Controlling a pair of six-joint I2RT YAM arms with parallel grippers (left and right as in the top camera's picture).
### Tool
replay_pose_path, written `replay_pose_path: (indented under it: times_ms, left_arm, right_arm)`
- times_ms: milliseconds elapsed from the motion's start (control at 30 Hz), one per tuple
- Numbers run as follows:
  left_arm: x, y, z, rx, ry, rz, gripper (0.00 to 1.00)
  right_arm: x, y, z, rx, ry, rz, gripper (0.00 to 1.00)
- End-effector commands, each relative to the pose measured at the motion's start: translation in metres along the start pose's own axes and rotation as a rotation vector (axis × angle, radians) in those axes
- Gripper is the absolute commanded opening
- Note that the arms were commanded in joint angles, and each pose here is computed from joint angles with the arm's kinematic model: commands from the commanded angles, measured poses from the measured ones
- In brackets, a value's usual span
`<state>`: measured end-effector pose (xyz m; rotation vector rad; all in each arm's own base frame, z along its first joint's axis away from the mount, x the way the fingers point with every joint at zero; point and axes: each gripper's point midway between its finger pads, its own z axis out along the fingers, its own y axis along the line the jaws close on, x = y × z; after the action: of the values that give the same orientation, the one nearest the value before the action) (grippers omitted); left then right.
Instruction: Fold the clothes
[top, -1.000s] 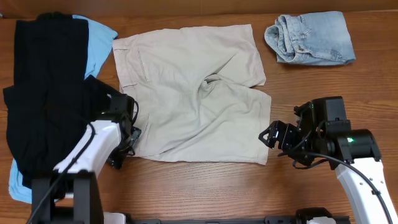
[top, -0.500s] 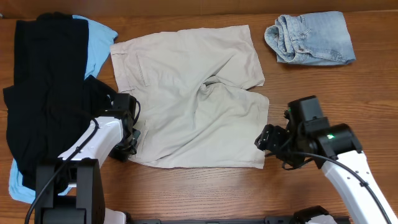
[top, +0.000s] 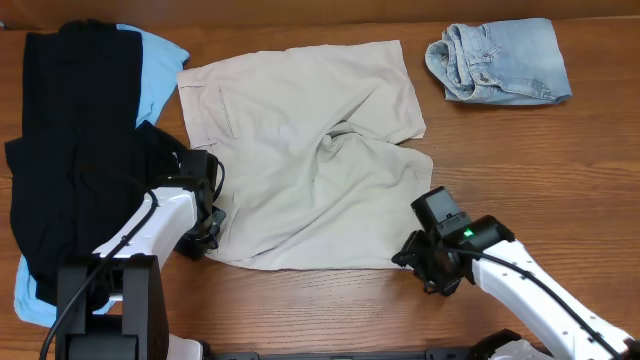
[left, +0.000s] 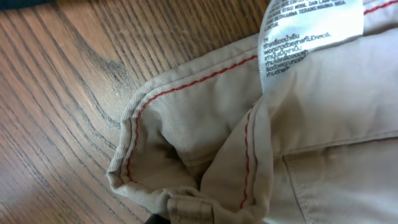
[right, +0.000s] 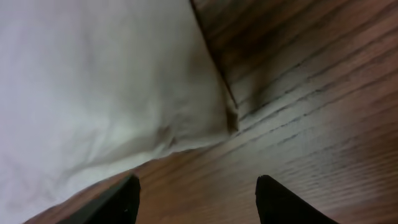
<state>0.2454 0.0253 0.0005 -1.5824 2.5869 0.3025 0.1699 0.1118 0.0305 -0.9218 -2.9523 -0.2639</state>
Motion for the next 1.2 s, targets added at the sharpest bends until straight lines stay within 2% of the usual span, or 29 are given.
replay_pose_path:
  times_ms: [0,333,400,500,567,600,733,867,1167]
  left_arm:
    - [0.015,0.004,0.01,-0.017,0.076,0.036,0.06]
    - [0.015,0.003,0.01,-0.017,0.074,0.036,0.05]
    - [0.015,0.003,0.01,-0.016,0.074,0.036,0.04]
    - [0.015,0.003,0.01,-0.016,0.075,0.055,0.04]
    - [0.015,0.003,0.01,-0.013,0.074,0.101,0.04]
    - [0.015,0.003,0.01,-0.011,0.075,0.135,0.04]
    - [0.014,-0.002,-0.001,0.002,0.101,0.309,0.04]
    - [0.003,-0.006,-0.036,-0.027,0.112,0.357,0.04]
    - [-0.054,-0.023,-0.162,0.02,-0.039,0.397,0.04]
  right_arm:
    - [0.001,-0.012,0.019,0.048,-0.002,0.094,0.63]
    - [-0.013,-0.009,0.037,0.064,-0.05,0.051,0.61]
    - [-0.015,-0.007,0.037,0.056,-0.057,0.032,0.53]
    - [-0.017,-0.008,0.037,0.061,-0.072,0.032,0.3]
    - [-0.02,-0.009,0.036,0.068,-0.087,0.033,0.1]
    - [-0.022,-0.009,0.035,0.07,-0.091,0.036,0.04]
    - [-0.034,-0.005,0.021,0.067,-0.12,0.015,0.04]
    - [-0.058,-0.004,-0.017,0.088,-0.196,0.007,0.04]
    - [-0.11,0.011,-0.163,-0.045,-0.384,-0.053,0.04]
